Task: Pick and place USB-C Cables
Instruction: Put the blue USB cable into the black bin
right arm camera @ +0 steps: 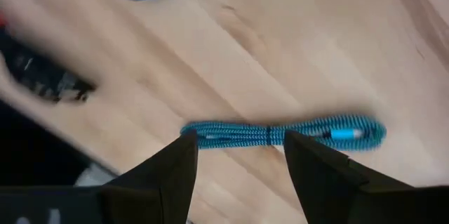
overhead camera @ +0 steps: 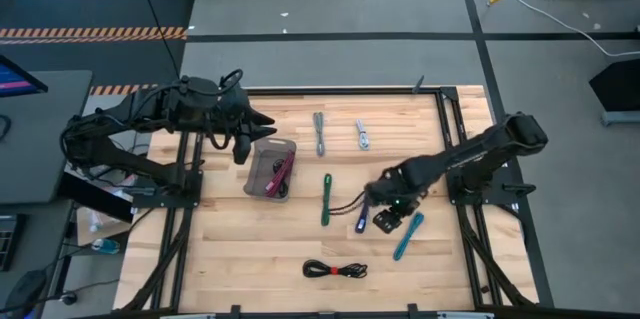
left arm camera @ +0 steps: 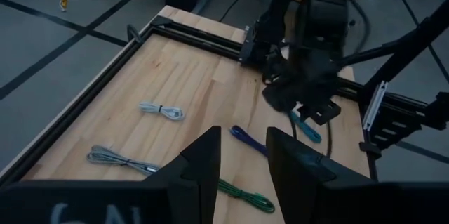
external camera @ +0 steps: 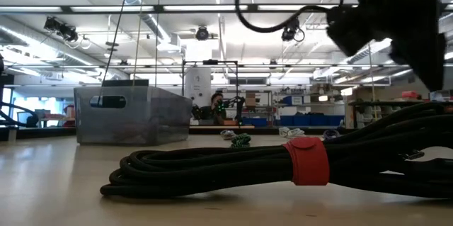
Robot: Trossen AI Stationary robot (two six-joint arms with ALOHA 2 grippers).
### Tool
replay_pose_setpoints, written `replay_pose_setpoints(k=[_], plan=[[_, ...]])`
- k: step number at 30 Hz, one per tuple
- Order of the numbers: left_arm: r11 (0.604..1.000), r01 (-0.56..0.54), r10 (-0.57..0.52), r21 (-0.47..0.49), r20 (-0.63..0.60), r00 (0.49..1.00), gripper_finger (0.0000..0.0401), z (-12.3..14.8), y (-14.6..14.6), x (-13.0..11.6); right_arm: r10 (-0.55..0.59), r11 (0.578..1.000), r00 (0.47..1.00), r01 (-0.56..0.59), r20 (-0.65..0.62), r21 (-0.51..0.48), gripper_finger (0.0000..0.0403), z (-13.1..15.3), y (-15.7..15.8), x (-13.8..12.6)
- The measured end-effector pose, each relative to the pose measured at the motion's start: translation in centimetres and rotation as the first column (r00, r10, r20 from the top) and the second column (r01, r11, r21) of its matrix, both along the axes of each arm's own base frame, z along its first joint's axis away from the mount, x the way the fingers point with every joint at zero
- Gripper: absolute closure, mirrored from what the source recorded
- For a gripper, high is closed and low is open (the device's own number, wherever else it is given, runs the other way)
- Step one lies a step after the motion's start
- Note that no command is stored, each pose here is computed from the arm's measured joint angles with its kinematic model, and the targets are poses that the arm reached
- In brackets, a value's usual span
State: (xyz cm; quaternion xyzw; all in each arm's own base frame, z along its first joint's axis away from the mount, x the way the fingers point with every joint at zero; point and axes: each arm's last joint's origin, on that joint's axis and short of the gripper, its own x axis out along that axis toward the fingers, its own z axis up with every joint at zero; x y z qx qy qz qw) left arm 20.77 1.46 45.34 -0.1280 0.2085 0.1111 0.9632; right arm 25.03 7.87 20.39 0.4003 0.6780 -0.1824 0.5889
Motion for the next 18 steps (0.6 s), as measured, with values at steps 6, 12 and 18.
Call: replay_pose_setpoints(k=[6, 12, 18], plan=[[1.0, 0.001, -0.001, 0.003, -0.001, 1.0, 0.028, 0.0, 0.0, 0.0, -0.306, 0.945, 0.95, 0.295, -0.065, -0.14, 0.0185, 0.0, 3.2, -1.5], [0.999, 0.021, -0.021, 0.044, -0.01, 1.0, 0.028, 0.0, 0.0, 0.0, -0.596, 0.788, 0.802, 0.577, -0.032, -0.214, 0.0185, 0.0, 5.8, -2.8], [0.997, 0.035, -0.033, 0.067, -0.04, 0.999, 0.028, -0.2, 0.0, -0.1, -0.758, 0.636, 0.652, 0.742, 0.01, -0.213, 0.0185, -0.3, 7.4, -3.4]])
